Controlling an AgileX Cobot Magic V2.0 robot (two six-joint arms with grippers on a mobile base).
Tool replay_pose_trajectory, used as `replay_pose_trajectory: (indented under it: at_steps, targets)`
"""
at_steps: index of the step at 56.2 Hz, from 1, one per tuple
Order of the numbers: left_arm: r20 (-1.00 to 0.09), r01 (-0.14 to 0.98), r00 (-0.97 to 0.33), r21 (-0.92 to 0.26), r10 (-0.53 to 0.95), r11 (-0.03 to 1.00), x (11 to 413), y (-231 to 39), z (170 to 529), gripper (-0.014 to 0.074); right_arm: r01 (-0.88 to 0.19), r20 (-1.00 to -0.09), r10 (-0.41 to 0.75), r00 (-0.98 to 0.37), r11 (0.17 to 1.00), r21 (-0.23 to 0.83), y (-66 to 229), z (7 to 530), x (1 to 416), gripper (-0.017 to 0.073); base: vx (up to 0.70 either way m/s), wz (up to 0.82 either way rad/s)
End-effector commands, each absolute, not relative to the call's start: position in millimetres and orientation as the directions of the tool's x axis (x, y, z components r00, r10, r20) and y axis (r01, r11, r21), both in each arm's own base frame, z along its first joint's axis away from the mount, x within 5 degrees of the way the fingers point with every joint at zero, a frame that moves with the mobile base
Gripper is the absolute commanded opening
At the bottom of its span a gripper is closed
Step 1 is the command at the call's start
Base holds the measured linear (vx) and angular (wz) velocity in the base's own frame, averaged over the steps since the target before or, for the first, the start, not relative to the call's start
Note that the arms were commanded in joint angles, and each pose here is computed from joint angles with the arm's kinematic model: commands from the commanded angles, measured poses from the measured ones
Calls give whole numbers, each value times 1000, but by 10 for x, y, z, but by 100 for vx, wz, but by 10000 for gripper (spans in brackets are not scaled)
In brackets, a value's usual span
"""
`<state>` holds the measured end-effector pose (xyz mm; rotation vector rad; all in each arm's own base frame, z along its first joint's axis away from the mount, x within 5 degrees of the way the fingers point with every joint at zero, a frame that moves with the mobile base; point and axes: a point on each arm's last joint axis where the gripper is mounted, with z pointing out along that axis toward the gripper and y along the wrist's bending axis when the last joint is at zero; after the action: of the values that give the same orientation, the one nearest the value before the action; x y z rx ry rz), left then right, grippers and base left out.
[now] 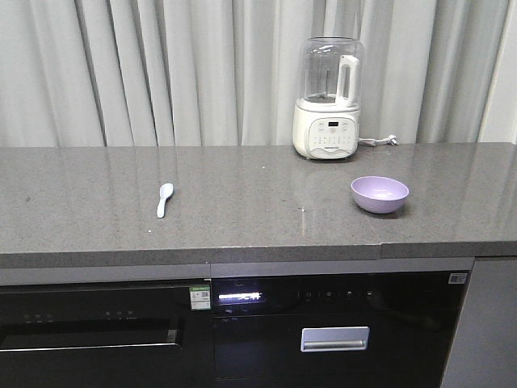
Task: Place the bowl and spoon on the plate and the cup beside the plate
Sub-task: 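Drive the base toward the white spoon and lavender bowl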
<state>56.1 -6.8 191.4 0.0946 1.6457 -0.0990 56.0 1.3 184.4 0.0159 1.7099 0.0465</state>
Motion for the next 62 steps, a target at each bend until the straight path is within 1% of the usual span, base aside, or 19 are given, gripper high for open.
replay_pose_trajectory:
  at_steps: [1,46,62]
  targets:
    - [-999,123,43,-13,-18,992,539,-66,2080,-3,-12,-998,27,-61,1000,28,8,1907,565,-6,0,0]
    - [-999,123,43,-13,-18,992,539,-66,2080,0,-12,-998,27,-61,1000,28,8,1907,565,-6,0,0]
    - [-999,123,43,-13,-18,992,539,-66,2080,0,-12,-998,27,-61,1000,28,8,1907,565,-6,2,-10]
